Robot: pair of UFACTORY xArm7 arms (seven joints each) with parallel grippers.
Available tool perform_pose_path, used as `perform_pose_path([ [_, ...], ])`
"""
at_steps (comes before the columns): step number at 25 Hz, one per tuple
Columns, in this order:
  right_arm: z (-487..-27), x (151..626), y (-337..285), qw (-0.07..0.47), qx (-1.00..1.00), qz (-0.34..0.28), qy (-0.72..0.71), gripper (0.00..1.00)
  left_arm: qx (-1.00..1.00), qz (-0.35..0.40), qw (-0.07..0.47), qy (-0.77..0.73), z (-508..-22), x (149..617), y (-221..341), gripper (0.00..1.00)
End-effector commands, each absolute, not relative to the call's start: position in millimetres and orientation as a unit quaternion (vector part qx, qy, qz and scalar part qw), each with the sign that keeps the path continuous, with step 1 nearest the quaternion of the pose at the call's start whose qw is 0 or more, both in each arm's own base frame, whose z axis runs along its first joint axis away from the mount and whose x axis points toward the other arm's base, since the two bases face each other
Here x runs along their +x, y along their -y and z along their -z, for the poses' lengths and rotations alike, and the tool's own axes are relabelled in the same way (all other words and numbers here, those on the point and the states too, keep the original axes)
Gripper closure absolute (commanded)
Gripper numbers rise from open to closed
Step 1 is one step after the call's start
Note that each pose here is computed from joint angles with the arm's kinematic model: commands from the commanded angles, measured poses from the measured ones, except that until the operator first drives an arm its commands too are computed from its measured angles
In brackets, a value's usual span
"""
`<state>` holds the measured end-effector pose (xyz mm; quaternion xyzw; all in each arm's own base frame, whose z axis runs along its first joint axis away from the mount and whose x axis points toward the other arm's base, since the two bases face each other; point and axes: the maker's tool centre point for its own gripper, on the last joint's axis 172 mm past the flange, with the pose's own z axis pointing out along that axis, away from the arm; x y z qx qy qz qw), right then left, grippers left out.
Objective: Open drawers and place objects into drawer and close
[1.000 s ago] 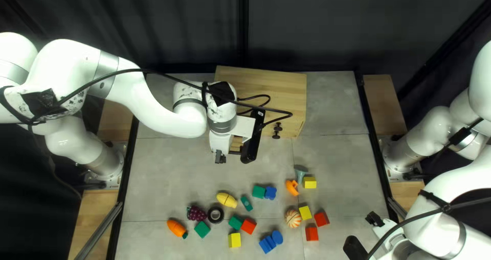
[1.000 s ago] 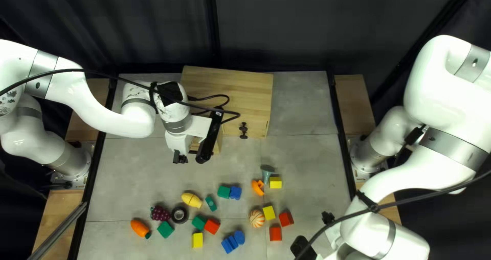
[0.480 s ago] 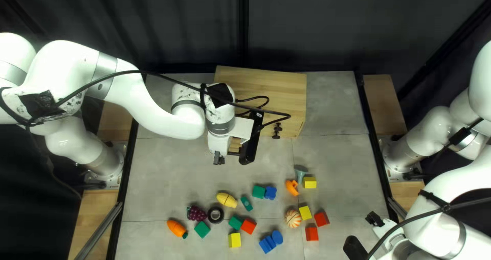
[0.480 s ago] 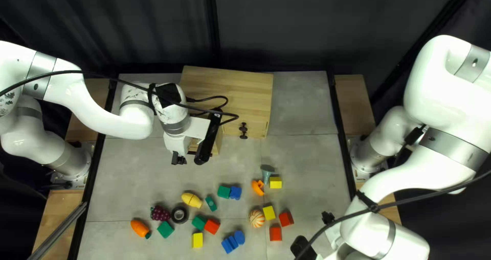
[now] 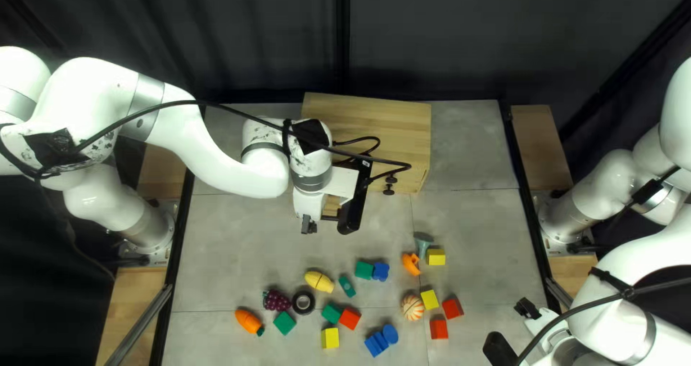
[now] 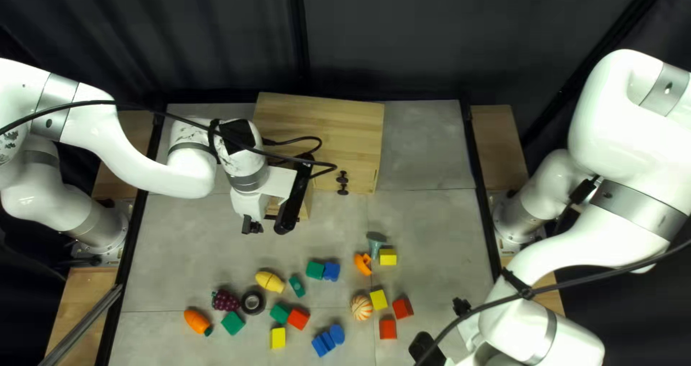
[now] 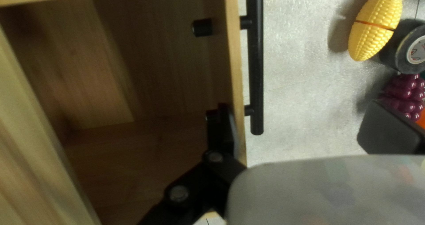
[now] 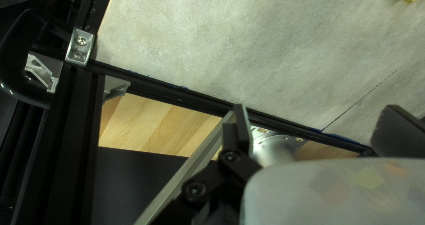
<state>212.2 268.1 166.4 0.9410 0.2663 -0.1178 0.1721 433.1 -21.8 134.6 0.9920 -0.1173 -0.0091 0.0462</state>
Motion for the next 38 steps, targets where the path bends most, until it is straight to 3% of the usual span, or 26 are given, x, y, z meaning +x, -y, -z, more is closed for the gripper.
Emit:
perform_pose_path([
  [1, -166.4, 212.2, -268.1, 0.172, 0.941, 0.118, -0.266, 0.0, 0.992, 0.009, 0.047, 0.118, -133.6, 431.0, 24.5, 0.0],
  [38, -166.4, 212.2, -268.1, 0.172, 0.941, 0.118, -0.266, 0.0, 0.991, 0.009, 0.046, 0.126, -142.9, 428.7, 58.0, 0.0],
])
